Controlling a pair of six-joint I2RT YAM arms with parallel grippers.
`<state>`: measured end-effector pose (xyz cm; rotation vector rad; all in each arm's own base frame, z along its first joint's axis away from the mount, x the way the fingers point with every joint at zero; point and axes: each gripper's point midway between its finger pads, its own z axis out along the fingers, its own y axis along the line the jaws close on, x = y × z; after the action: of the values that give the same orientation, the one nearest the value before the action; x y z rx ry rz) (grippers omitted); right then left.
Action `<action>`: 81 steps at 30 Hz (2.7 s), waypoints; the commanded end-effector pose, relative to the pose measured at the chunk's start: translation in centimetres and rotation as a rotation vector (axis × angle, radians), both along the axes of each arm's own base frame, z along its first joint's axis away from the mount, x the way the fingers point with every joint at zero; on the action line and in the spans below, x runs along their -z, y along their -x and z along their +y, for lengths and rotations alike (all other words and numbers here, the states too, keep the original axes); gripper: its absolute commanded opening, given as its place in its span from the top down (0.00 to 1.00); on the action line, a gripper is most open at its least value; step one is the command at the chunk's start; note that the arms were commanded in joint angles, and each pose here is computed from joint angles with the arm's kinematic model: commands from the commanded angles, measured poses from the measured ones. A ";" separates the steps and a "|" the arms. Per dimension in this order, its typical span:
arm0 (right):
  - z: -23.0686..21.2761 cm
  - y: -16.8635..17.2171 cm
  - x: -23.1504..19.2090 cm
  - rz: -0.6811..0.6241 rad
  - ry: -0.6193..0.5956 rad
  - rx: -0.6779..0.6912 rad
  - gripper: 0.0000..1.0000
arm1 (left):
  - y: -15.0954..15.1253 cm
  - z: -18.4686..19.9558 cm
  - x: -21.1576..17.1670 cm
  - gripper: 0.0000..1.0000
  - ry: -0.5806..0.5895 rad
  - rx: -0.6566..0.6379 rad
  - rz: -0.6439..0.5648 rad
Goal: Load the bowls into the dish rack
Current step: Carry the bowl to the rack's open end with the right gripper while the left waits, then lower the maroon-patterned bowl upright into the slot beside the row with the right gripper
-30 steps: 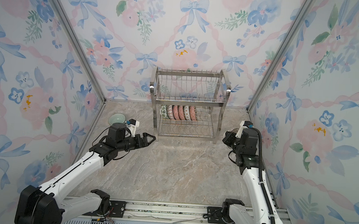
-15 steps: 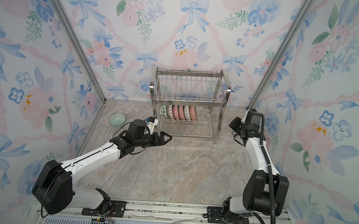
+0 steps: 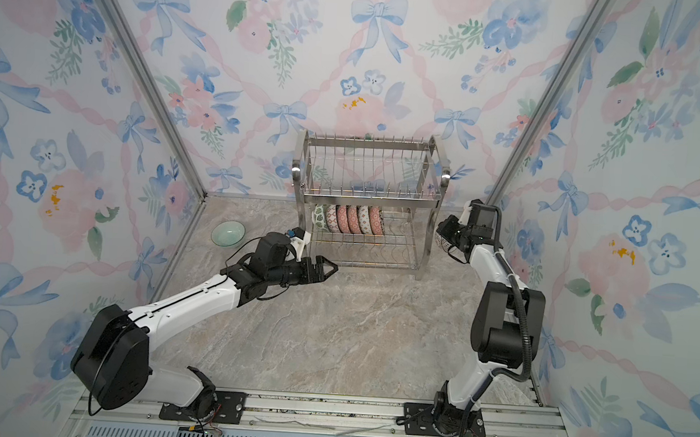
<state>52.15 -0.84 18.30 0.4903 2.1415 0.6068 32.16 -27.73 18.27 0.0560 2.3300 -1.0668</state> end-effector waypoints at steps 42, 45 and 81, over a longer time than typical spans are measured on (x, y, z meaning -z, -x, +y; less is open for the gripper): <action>15.3 4.1 -6.5 -0.321 -0.214 -0.473 1.00 | -0.8 1.0 0.0 0.02 -0.046 -0.034 -0.009; 15.8 3.7 -6.3 -0.323 -0.256 -0.486 1.00 | -0.8 1.1 0.1 0.02 -0.047 -0.038 -0.009; 18.8 -0.9 -3.4 -0.402 -0.541 -0.515 1.00 | -1.0 1.8 0.6 0.02 -0.077 -0.048 0.005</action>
<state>52.78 16.74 19.01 0.1801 1.7967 1.4323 32.82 -26.19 17.31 0.0043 2.3705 -0.9806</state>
